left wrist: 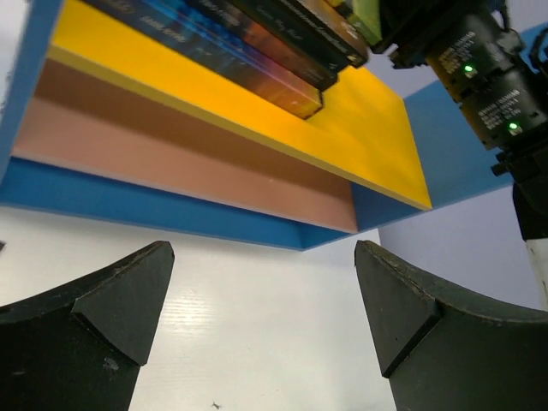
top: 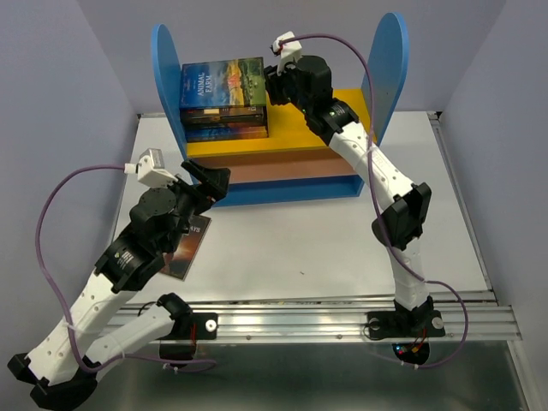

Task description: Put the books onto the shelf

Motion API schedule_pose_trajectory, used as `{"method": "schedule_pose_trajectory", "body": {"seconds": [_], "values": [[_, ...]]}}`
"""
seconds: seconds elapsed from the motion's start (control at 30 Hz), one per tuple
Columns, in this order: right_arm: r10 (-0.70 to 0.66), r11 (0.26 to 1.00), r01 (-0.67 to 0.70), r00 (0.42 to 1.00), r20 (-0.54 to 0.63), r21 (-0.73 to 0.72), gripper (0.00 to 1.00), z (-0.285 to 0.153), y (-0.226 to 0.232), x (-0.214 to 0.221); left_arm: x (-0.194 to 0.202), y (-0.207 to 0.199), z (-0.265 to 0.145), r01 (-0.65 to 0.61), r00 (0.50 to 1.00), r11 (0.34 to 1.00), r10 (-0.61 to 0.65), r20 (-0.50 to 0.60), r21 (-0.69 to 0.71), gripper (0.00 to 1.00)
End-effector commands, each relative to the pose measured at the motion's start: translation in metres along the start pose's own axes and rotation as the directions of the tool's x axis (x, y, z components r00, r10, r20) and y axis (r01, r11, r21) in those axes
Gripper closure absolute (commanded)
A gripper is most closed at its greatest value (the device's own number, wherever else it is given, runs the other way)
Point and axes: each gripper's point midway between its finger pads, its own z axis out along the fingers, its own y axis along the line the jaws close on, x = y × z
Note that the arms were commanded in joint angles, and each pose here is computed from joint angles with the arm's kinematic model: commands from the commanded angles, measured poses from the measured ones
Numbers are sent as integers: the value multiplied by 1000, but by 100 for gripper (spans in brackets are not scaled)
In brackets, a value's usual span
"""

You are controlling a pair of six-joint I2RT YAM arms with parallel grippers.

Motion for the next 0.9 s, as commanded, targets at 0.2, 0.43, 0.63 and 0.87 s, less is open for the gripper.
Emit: {"method": "schedule_pose_trajectory", "body": {"seconds": [0.2, 0.43, 0.63, 0.87], "values": [[-37, 952, 87, 985, 170, -293, 44, 4, 76, -34, -7, 83, -30, 103, 992, 930, -72, 101, -352, 1], [-48, 956, 81, 991, 122, -280, 30, 4, 74, -15, -10, 113, -47, 155, 982, 885, -90, 165, -439, 1], [14, 999, -12, 998, 62, -32, 0, -15, 28, -14, 1, 125, -40, 148, 985, 849, -79, 156, -506, 1], [72, 964, -88, 995, 71, 251, 0, -71, -26, -32, 15, 141, -28, 155, 985, 836, -91, 145, -526, 1]]}}
